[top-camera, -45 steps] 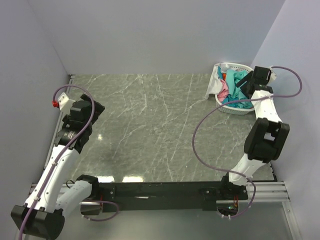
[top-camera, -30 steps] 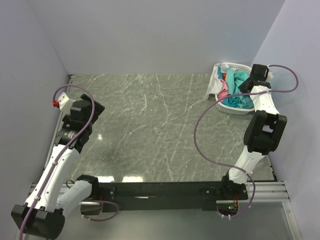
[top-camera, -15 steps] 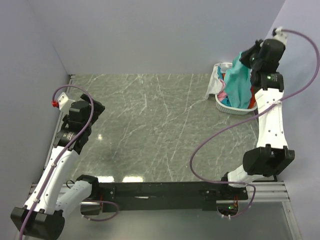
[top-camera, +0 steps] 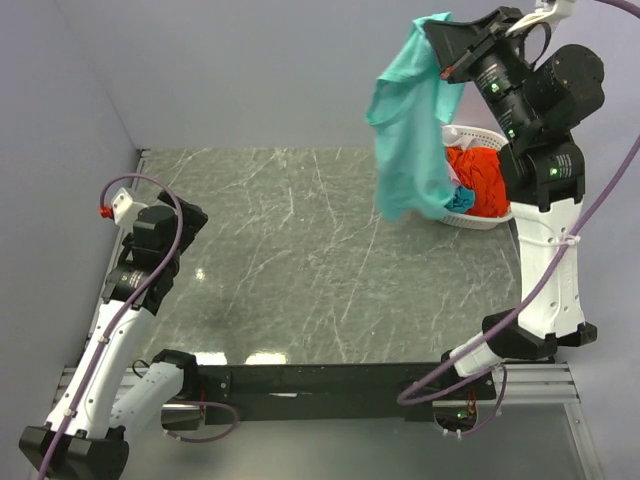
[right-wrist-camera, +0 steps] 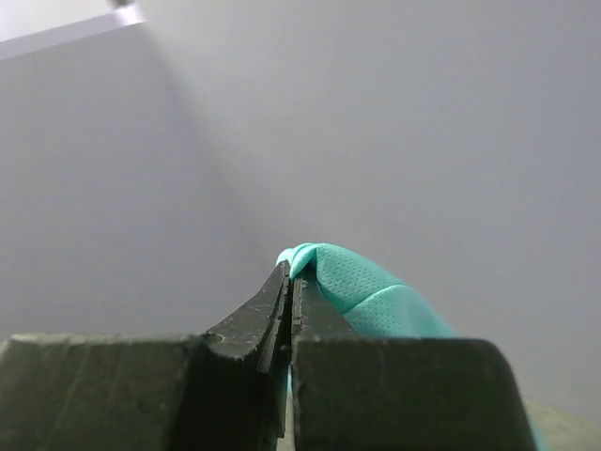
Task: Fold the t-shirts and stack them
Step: Move the tshirt to the center of the board
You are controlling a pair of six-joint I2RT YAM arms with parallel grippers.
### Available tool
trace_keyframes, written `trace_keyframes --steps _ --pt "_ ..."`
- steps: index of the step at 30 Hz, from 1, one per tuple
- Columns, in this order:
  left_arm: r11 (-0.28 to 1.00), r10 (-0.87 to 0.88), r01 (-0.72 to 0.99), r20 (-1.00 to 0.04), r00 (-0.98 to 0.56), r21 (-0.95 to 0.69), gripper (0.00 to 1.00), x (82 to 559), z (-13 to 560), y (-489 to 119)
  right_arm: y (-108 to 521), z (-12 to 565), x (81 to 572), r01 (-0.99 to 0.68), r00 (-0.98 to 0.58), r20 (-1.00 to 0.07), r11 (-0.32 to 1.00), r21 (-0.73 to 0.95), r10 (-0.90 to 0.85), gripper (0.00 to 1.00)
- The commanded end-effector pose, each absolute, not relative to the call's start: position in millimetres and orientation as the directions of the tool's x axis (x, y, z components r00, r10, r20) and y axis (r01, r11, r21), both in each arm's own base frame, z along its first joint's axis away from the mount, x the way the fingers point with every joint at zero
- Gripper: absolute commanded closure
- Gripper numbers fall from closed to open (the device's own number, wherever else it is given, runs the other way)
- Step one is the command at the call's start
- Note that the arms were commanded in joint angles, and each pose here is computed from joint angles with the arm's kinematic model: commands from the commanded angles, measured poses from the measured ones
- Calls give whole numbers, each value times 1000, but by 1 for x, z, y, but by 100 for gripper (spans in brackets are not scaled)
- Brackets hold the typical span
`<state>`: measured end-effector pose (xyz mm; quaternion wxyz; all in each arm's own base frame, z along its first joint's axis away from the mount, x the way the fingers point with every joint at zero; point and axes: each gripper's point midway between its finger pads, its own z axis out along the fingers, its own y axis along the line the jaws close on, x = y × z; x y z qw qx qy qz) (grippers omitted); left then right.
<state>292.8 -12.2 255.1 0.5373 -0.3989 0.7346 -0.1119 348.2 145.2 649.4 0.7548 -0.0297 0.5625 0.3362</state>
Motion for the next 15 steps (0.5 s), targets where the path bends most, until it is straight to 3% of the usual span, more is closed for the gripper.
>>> trace_keyframes --steps 1,6,10,15 --pt "641 -717 -452 -694 -65 -620 1 291 270 -9 181 694 293 -723 193 -834 649 235 517 100" --pt "642 -718 -463 -691 -83 -611 1 287 269 -10 222 699 266 -811 155 -832 550 201 533 100" --pt "631 -720 -504 -687 -99 -589 1 278 258 -6 225 651 299 -734 80 -866 617 284 494 100" --pt "623 -731 -522 -672 -122 -583 1 267 241 -6 204 476 367 -449 -131 -890 774 446 437 100"
